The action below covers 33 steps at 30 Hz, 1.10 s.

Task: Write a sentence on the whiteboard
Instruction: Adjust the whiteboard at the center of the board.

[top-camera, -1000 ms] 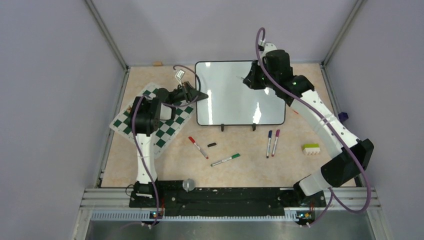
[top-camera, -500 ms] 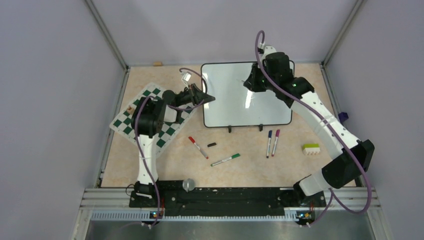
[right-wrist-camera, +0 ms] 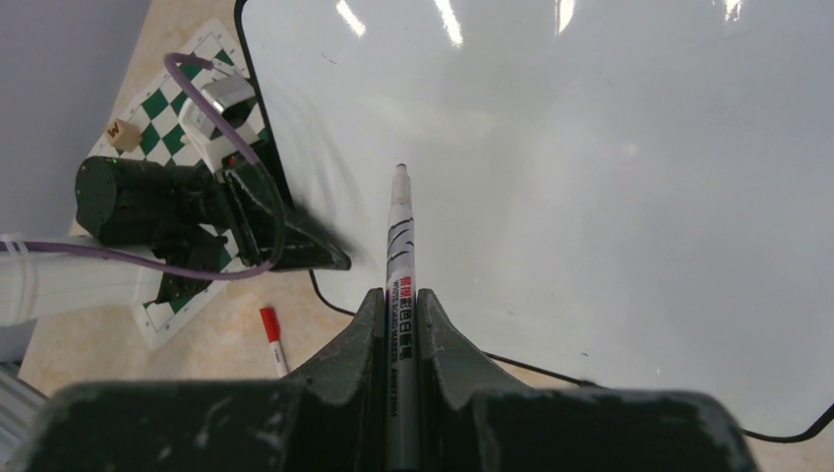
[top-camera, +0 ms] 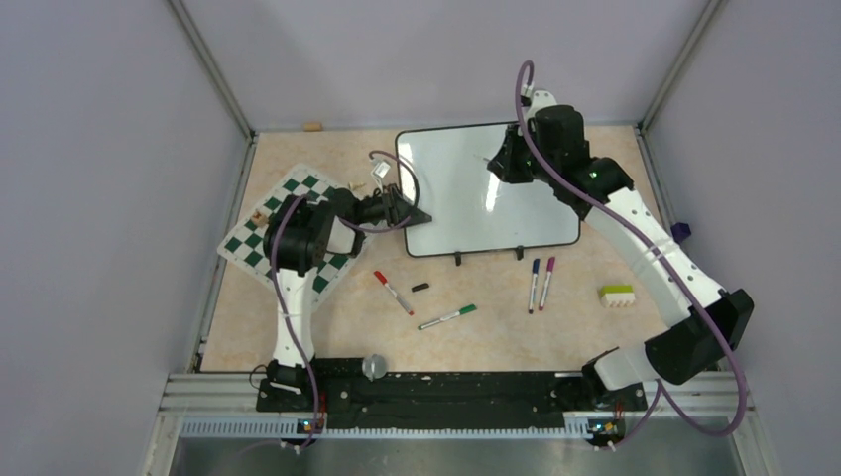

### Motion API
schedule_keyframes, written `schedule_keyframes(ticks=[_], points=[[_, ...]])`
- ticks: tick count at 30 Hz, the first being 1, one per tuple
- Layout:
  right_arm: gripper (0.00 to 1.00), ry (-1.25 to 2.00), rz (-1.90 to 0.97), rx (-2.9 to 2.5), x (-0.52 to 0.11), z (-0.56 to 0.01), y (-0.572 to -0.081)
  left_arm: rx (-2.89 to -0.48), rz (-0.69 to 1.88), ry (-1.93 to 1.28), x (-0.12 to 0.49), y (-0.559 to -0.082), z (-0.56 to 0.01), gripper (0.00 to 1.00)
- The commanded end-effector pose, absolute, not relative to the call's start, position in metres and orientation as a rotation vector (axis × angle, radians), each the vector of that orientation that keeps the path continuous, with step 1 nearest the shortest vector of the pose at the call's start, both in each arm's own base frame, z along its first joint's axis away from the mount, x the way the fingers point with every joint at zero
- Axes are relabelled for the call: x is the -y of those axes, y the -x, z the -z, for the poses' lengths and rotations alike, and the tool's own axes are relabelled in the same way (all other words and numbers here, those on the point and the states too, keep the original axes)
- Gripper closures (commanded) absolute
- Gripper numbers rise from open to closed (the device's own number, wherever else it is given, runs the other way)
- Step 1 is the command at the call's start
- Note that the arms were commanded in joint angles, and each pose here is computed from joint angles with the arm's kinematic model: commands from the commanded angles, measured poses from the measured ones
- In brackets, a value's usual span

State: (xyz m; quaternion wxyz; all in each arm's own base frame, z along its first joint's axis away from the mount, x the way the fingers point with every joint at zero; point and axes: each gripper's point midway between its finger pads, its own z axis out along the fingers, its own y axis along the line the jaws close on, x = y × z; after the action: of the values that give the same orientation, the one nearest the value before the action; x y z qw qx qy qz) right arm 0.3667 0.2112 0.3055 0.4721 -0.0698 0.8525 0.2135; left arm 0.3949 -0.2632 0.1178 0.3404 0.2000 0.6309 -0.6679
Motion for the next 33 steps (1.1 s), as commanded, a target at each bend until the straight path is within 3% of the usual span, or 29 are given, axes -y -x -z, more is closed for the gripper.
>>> schedule_keyframes(ticks=[1,6,17,26,33], points=[[1.0,0.17,-0.524,-2.016,-0.205,-0.325,-0.365,-1.594,1.731,-0.689,0.272,-0.365,-0.115,0.57],[1.0,0.163,-0.519,-2.01,-0.204,-0.326,-0.365,-1.584,1.731,-0.721,0.272,-0.366,-0.117,0.44],[1.0,0.167,-0.517,-1.991,-0.205,-0.332,-0.368,-1.56,1.657,-0.667,0.241,-0.394,-0.129,0.34],[1.0,0.158,-0.498,-1.982,-0.202,-0.335,-0.37,-1.53,1.628,-0.693,0.234,-0.408,-0.135,0.39],[1.0,0.156,-0.506,-1.986,-0.203,-0.334,-0.37,-1.532,1.635,-0.651,0.234,-0.418,-0.137,0.51]])
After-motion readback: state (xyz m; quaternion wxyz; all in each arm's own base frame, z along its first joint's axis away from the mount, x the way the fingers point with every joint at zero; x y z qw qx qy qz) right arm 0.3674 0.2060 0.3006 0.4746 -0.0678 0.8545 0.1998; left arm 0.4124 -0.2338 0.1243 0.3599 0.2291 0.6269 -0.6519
